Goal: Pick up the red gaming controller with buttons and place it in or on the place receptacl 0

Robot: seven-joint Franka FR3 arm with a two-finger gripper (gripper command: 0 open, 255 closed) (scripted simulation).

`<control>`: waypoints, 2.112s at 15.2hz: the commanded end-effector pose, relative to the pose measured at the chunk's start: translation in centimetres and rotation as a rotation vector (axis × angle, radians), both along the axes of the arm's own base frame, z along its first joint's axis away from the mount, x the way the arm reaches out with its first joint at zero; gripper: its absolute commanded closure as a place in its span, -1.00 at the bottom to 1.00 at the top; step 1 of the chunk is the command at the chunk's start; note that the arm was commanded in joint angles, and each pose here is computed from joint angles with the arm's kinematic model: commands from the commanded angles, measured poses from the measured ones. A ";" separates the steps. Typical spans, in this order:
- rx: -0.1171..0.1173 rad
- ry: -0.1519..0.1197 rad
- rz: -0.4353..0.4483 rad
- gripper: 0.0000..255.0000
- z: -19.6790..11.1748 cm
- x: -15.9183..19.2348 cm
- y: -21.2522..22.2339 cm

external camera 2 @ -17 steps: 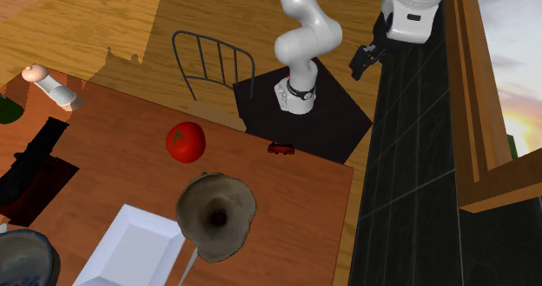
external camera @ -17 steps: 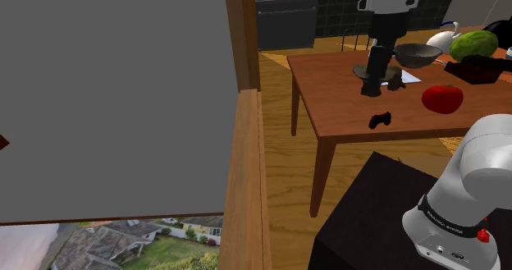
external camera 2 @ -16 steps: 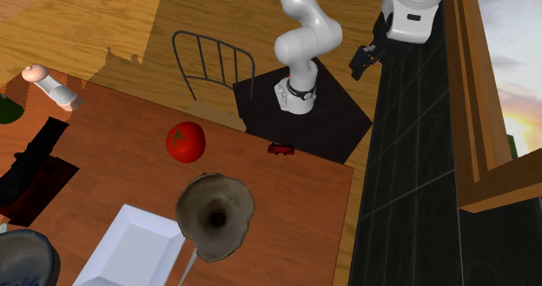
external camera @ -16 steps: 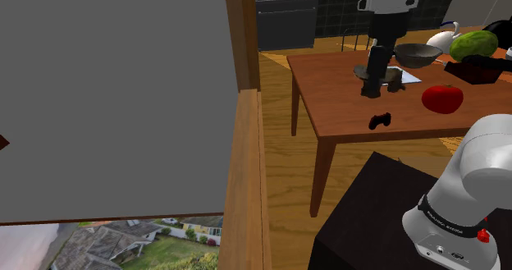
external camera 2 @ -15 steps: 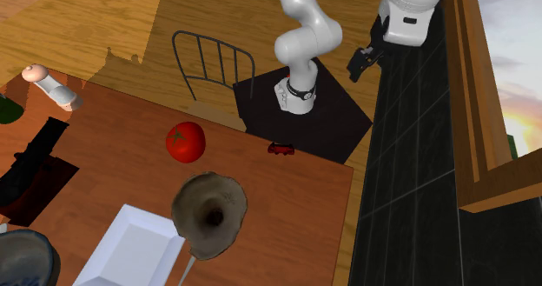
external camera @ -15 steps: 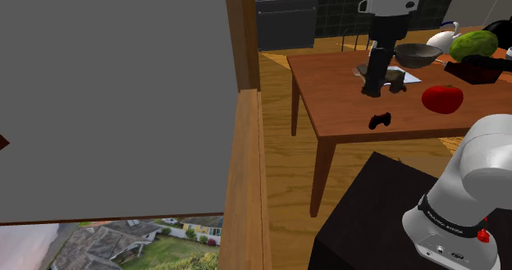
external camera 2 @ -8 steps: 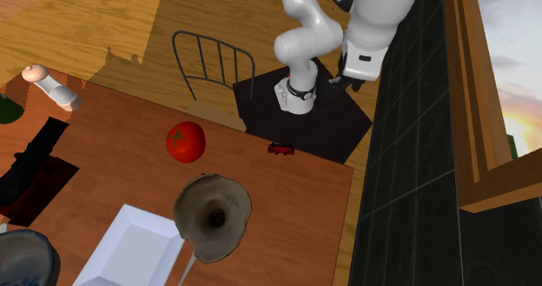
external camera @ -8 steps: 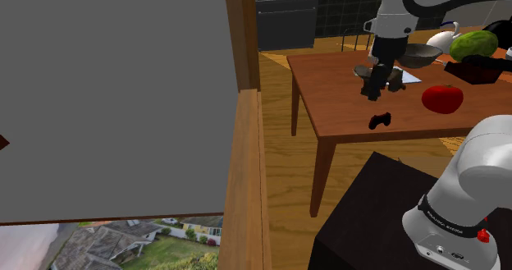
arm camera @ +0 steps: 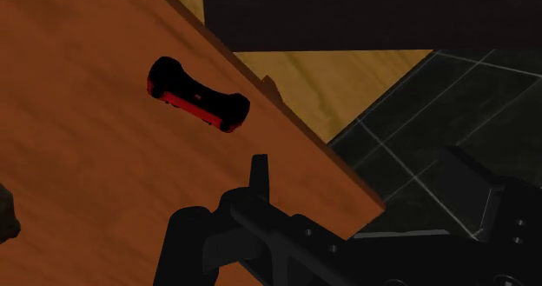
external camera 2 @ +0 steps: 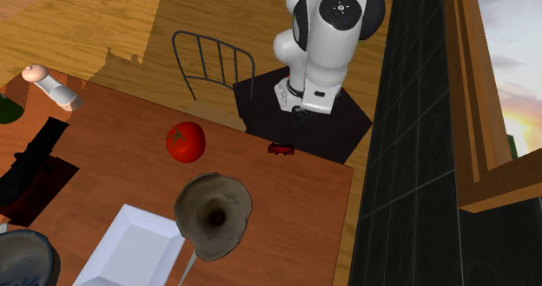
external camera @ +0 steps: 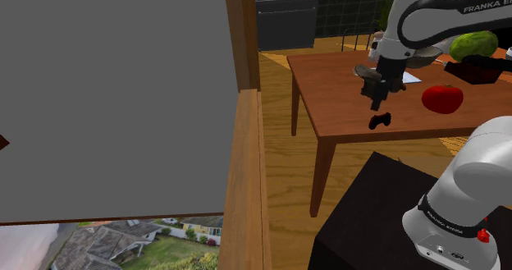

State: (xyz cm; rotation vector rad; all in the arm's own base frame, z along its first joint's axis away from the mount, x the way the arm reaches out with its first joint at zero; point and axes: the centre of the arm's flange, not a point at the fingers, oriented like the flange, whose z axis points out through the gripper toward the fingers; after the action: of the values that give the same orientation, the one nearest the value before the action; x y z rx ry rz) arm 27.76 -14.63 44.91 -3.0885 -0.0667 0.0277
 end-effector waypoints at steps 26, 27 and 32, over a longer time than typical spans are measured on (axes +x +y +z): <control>-0.004 -0.051 -0.041 1.00 -12.4 -0.3 -8.7; -0.004 -0.051 -0.041 1.00 -12.4 -0.3 -8.7; -0.004 -0.051 -0.041 1.00 -12.4 -0.3 -8.7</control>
State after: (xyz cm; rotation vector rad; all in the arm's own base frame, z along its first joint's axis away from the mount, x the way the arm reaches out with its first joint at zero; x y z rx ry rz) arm 27.51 -23.33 32.50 -3.0943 -0.0050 -0.0536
